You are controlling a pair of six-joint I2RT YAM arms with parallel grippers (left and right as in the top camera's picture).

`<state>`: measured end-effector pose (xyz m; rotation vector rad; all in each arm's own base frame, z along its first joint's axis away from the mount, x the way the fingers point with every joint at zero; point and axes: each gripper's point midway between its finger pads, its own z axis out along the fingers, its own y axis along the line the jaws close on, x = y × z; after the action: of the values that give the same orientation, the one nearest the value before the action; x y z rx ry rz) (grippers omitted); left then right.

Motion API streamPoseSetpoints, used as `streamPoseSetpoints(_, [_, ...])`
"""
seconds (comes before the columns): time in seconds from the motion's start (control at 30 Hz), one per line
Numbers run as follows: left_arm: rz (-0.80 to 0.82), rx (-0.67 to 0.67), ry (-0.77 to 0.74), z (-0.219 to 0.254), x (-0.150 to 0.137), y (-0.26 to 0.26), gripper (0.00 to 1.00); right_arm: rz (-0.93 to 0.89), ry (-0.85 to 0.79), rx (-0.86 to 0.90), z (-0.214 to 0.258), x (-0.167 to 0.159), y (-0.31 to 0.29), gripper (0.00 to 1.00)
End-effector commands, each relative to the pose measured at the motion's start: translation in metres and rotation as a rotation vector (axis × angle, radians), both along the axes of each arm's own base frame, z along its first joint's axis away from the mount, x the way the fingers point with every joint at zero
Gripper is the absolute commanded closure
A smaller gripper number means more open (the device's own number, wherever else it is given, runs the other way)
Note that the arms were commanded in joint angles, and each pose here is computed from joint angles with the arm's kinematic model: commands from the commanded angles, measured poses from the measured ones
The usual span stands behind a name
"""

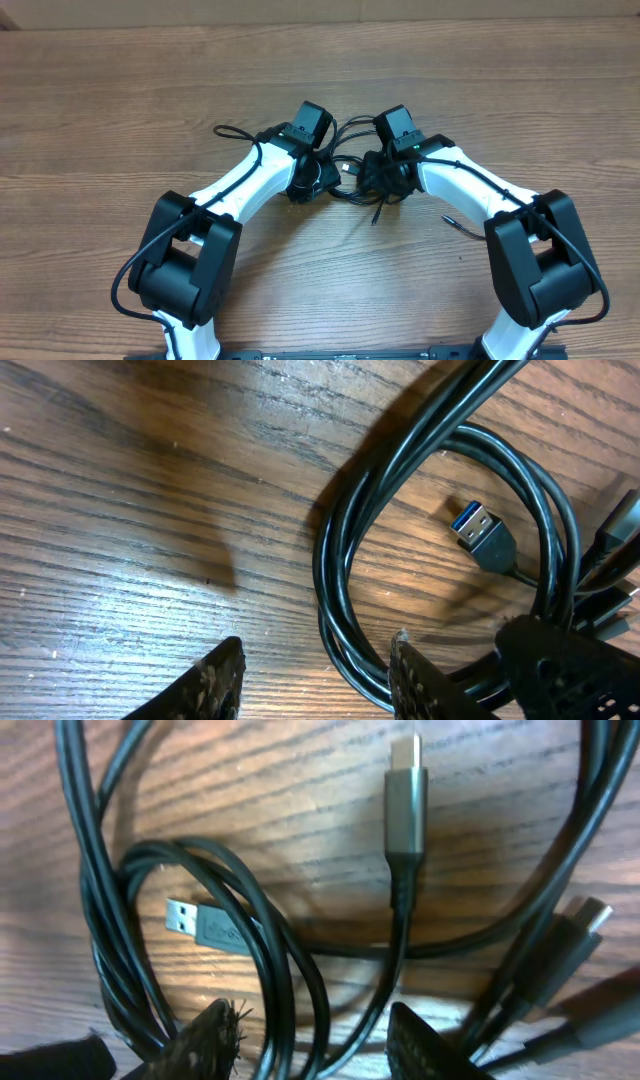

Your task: Untangle cables

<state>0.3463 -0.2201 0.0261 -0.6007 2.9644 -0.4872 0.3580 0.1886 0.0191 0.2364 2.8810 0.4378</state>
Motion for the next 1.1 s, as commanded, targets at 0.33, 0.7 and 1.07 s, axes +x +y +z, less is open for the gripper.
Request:
streamPoseSetpoints(0.33, [0.001, -0.016, -0.014, 0.007, -0.001, -0.004, 0.53, 0.005, 0.026, 0.051, -0.001, -0.005, 0.008, 0.64])
streamPoseSetpoints(0.7, [0.000, -0.017, -0.011, 0.007, -0.002, -0.004, 0.52, -0.112, 0.076, 0.075, -0.002, -0.008, 0.007, 0.72])
streamPoseSetpoints(1.07, [0.000, -0.016, -0.010, 0.007, -0.002, -0.004, 0.52, -0.113, 0.077, 0.075, -0.003, -0.009, 0.007, 0.81])
